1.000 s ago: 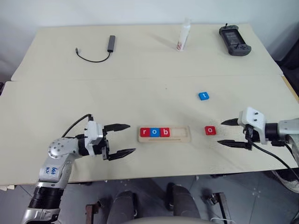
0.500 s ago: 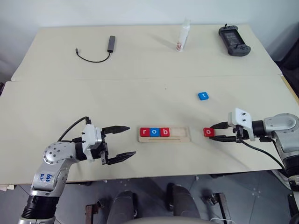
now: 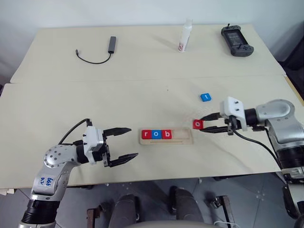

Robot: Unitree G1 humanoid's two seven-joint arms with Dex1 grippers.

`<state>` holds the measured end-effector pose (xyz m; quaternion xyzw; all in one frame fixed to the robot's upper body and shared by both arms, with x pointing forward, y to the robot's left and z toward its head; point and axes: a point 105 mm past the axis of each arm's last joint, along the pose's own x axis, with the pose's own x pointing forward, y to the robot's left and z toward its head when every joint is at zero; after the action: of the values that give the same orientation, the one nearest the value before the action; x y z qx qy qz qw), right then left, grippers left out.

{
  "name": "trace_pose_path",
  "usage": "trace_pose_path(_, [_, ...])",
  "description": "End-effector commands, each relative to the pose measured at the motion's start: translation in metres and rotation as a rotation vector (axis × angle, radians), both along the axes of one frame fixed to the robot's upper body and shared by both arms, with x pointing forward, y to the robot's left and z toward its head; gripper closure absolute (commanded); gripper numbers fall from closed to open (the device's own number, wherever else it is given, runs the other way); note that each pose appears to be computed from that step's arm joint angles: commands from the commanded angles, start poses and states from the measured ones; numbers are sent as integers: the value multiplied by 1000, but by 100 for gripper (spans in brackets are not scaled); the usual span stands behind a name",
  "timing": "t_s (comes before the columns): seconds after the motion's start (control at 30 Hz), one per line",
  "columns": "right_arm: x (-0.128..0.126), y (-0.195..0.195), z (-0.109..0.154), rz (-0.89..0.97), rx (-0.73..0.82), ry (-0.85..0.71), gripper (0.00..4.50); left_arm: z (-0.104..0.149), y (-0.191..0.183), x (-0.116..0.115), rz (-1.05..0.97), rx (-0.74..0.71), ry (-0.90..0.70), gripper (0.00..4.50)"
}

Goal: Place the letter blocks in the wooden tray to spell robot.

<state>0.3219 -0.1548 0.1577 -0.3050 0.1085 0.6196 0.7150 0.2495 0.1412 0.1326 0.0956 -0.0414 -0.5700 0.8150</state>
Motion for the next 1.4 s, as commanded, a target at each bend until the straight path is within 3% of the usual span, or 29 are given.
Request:
trace_pose_path(0.03, [0,15,-1,30,-17,-7,305,9,-4,-1,1,-17,-40,0])
trace_pose_path(0.27, [2,24,-21,55,-63,3,305,5,-3,-4,32,-18,-44,0])
trace_pose_path(0.5, [6,19,-24,29,-85,19,305,4,-2,-6,53,-21,-45,0])
trace_pose_path(0.8, [-2,18,-21,51,-64,49,3,5,-3,-7,54,-25,-51,0])
trace_pose_path(0.93, [0,13,-6,20,-4,18,3,5,-2,-6,54,-24,-55,0])
trace_pose_path(1.03, [-1,0,0,-11,10,27,63,4,-2,-6,53,-22,-54,0])
trace_pose_path(1.2, [4,0,1,-51,44,6,236,3,-1,-5,50,-24,-53,0])
trace_pose_path(1.4, [8,8,-16,-51,6,-25,448,3,-2,-3,43,-27,-53,0])
